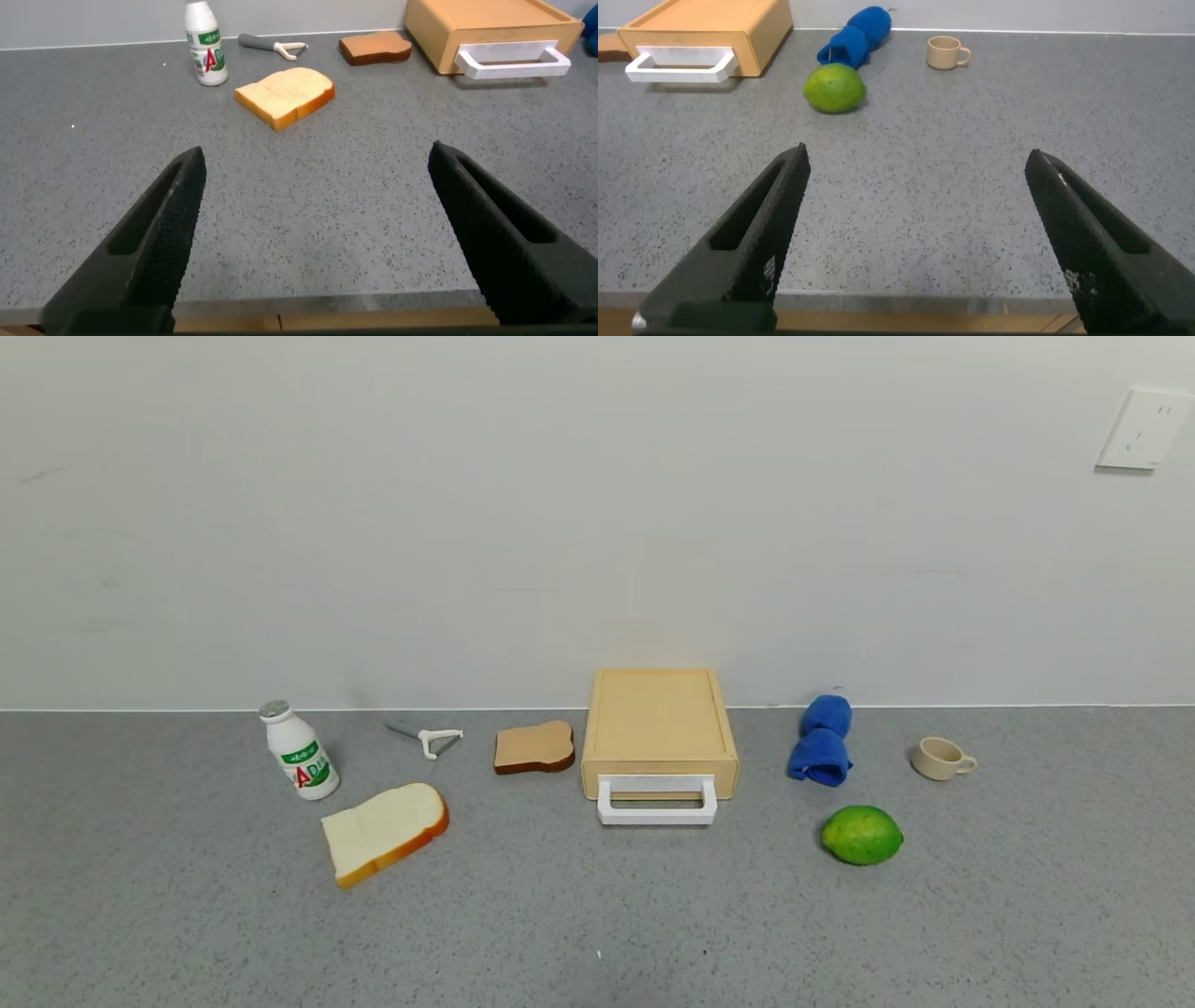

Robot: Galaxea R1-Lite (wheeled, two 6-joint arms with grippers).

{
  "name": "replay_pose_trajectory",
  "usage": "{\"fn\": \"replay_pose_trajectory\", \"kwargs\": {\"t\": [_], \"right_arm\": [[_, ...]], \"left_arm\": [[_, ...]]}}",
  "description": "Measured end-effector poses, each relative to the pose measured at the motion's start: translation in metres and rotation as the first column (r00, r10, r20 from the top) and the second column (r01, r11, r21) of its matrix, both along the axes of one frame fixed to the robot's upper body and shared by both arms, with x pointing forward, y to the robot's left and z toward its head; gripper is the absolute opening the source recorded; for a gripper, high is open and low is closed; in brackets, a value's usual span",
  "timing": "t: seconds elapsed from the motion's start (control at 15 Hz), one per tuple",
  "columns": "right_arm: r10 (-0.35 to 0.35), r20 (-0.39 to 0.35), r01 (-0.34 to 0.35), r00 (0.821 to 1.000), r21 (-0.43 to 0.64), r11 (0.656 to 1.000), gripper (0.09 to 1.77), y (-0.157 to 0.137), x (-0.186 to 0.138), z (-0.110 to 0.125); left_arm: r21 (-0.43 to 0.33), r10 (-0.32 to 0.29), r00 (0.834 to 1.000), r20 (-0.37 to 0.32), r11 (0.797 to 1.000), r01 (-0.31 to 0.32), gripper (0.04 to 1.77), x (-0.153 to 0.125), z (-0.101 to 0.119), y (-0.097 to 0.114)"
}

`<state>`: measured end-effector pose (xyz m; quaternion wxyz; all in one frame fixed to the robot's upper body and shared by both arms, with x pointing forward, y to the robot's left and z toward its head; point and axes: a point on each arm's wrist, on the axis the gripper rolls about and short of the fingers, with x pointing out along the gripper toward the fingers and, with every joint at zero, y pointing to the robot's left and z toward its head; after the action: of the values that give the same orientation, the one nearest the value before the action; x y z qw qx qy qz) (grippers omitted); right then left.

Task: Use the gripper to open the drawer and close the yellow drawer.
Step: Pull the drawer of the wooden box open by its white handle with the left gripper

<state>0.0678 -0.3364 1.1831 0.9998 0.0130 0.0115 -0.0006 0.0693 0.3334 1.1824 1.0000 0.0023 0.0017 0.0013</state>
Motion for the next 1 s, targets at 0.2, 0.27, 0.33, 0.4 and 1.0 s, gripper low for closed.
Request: {"fn": "replay_pose_trajectory", "kwargs": {"t": [0.2, 0.27, 0.33, 0.4, 1.0], "right_arm": [[0.000, 0.000, 0.000, 1.000, 0.000, 1.000, 1.70, 0.0000, 0.0000, 0.0000], [0.000, 0.000, 0.000, 1.000, 0.000, 1.000, 1.70, 0.0000, 0.0000, 0.0000], [0.000, 0.000, 0.000, 1.000, 0.000, 1.000, 1.70, 0.0000, 0.0000, 0.0000], [0.000, 0.000, 0.000, 1.000, 0.000, 1.000, 1.70, 0.0000, 0.0000, 0.0000], [0.000, 0.000, 0.000, 1.000, 0.000, 1.000, 1.70, 0.0000, 0.0000, 0.0000]], "left_arm": [[0.000, 0.000, 1.000, 0.000, 1.000, 0.000, 1.72, 0.0000, 0.0000, 0.0000], [-0.001, 0.000, 1.000, 0.000, 1.000, 0.000, 1.72, 0.0000, 0.0000, 0.0000], [-0.001, 0.000, 1.000, 0.000, 1.000, 0.000, 1.72, 0.0000, 0.0000, 0.0000], [-0.001, 0.000, 1.000, 0.000, 1.000, 0.000, 1.72, 0.0000, 0.0000, 0.0000], [0.004, 0.000, 1.000, 0.004, 1.000, 0.000, 1.72, 0.0000, 0.0005, 0.0000]]}}
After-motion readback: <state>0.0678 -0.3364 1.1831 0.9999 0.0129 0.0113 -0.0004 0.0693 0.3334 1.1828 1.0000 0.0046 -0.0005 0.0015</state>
